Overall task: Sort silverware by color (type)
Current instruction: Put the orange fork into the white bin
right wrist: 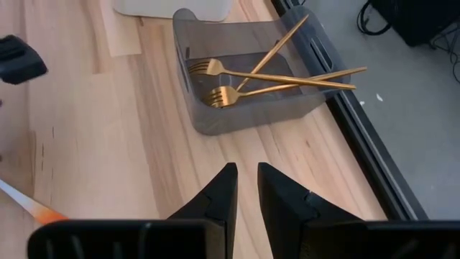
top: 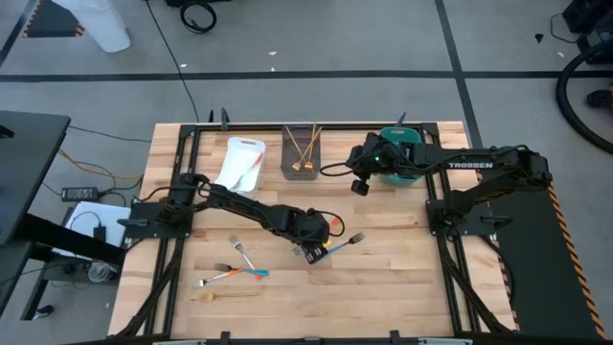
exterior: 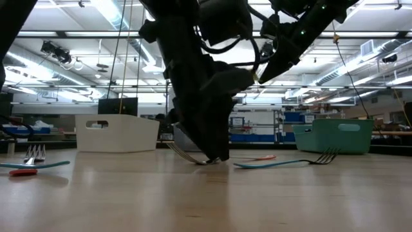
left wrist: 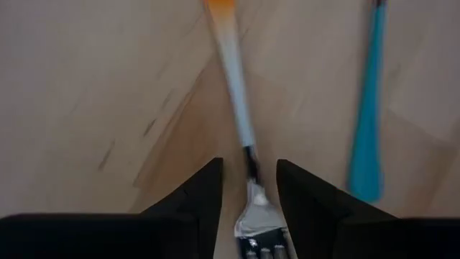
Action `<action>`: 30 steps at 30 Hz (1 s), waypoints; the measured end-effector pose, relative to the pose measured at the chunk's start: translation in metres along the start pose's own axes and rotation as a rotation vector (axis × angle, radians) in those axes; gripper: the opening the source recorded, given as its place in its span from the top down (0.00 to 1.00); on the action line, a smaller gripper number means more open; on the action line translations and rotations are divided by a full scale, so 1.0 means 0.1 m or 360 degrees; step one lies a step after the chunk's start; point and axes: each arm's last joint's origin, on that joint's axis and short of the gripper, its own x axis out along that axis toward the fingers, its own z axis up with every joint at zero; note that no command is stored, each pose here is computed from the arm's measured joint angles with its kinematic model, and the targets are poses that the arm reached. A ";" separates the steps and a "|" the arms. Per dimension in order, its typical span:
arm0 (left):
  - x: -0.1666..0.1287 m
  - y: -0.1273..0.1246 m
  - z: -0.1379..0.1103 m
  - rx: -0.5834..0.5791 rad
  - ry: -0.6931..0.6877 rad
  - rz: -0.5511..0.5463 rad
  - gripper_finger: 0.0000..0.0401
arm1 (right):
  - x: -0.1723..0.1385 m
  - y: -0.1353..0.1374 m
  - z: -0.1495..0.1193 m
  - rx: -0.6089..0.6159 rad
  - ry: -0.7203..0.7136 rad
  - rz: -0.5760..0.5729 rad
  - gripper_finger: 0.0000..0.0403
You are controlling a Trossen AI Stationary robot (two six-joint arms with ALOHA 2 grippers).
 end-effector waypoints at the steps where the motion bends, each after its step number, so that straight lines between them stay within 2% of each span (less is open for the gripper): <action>1: 0.01 0.00 0.00 0.0005 0.0014 -0.0008 0.66 | 0.00 0.00 0.00 0.0001 -0.0003 -0.0001 0.83; 5: 0.03 0.01 -0.01 0.0006 0.0038 0.0001 0.74 | 0.00 -0.01 0.00 0.0006 -0.0006 -0.0003 0.83; 11: 0.04 0.07 0.02 -0.0025 0.0078 -0.0018 0.95 | 0.00 -0.02 0.00 0.0013 -0.0004 -0.0008 0.83; 18: -0.05 0.16 0.07 -0.0041 0.0100 -0.0029 0.97 | 0.01 -0.03 0.00 0.0015 -0.0002 -0.0013 0.83; 23: -0.31 0.20 0.15 -0.0053 0.0031 -0.0013 0.97 | 0.01 -0.03 0.00 0.0016 -0.0002 -0.0015 0.83; 30: -0.64 0.30 0.19 -0.0063 -0.0056 0.0129 0.97 | 0.01 -0.04 0.01 0.0020 -0.0022 -0.0019 0.83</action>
